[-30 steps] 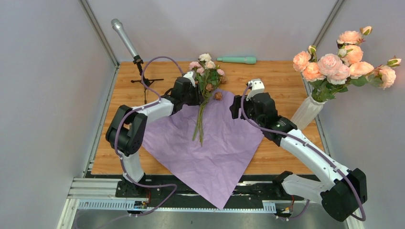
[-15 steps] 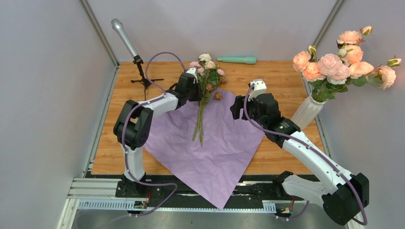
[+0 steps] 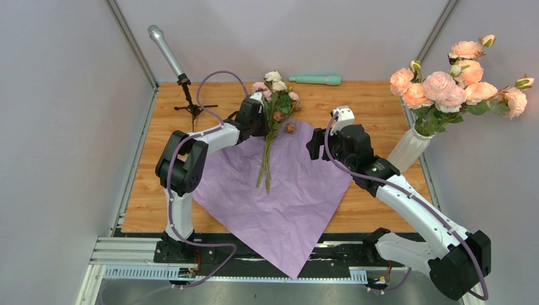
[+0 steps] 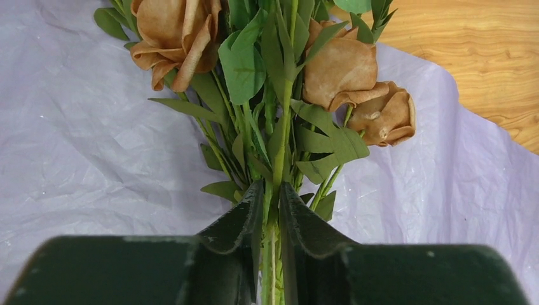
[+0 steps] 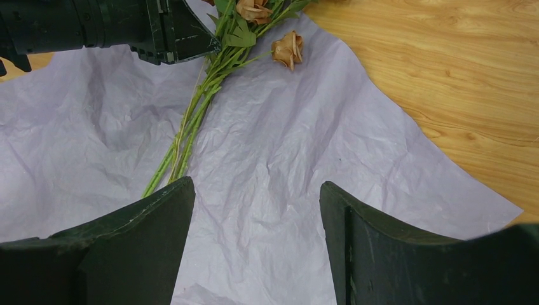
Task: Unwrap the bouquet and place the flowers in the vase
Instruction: Pick up the fake flower from the wrapping paper.
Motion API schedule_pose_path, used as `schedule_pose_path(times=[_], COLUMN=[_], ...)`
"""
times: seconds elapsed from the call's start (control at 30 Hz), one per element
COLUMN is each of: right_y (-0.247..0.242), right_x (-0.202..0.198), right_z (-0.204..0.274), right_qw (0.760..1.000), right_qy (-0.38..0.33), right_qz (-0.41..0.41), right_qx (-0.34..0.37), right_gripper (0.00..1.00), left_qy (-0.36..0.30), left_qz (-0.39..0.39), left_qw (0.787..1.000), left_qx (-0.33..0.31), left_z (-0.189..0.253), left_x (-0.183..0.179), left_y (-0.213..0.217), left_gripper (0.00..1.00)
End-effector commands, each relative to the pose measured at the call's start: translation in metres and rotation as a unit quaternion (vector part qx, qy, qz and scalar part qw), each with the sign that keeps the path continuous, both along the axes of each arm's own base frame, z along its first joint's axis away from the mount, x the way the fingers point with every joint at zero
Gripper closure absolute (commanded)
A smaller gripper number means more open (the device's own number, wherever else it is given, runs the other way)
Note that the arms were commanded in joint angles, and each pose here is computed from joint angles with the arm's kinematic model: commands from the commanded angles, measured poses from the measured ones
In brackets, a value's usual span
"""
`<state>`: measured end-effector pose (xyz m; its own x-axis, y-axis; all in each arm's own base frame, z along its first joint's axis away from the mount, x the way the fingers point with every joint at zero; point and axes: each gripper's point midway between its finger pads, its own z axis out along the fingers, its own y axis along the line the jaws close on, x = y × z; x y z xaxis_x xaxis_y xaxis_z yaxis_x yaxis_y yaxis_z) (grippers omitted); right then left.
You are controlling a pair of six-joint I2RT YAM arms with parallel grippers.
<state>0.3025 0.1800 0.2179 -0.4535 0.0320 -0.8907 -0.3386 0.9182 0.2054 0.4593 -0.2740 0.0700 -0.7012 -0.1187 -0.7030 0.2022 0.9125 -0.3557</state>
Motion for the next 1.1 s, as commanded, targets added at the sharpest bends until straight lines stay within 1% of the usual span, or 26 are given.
schedule_pose_path(times=[0.0,0.07,0.13,0.27,0.6,0.77,0.9,0.97,1.07], right_y=[-0.001,-0.001,-0.002,-0.003,-0.005,-0.011,-0.010,-0.008,-0.002], right_x=[0.000,0.000,0.000,-0.001,-0.003,-0.004,-0.005,-0.006,-0.009], right_z=[0.005,0.005,0.006,0.008,0.010,0.014,0.020,0.025,0.037], right_qw=[1.000,1.000,1.000,1.000,1.000,1.000,0.999,0.999,0.998], right_qy=[-0.006,-0.006,-0.006,-0.008,-0.010,-0.014,-0.016,-0.018,-0.026], right_qz=[0.000,-0.001,-0.003,-0.004,-0.010,-0.024,-0.024,-0.020,-0.007], right_qx=[0.010,0.009,0.010,0.011,0.013,0.015,0.026,0.036,0.060], right_gripper=[0.27,0.27,0.27,0.27,0.27,0.26,0.26,0.26,0.26], left_qy=[-0.024,-0.023,-0.026,-0.037,-0.078,-0.121,-0.146,-0.153,-0.170], left_qz=[0.000,0.001,0.001,0.000,-0.019,-0.017,-0.028,-0.040,-0.053], left_qw=[1.000,1.000,1.000,0.999,0.996,0.990,0.985,0.983,0.975], left_qx=[-0.005,-0.007,-0.010,-0.018,-0.045,-0.064,-0.085,-0.097,-0.130], left_z=[0.013,0.014,0.018,0.030,0.065,0.100,0.124,0.130,0.149], left_x=[0.012,0.012,0.011,0.009,-0.001,-0.008,-0.019,-0.031,-0.047], left_y=[-0.006,-0.006,-0.006,-0.006,-0.007,-0.002,-0.001,0.000,-0.001], left_gripper=[0.82,0.89,0.93,1.00,1.00,1.00,1.00,1.00,1.00])
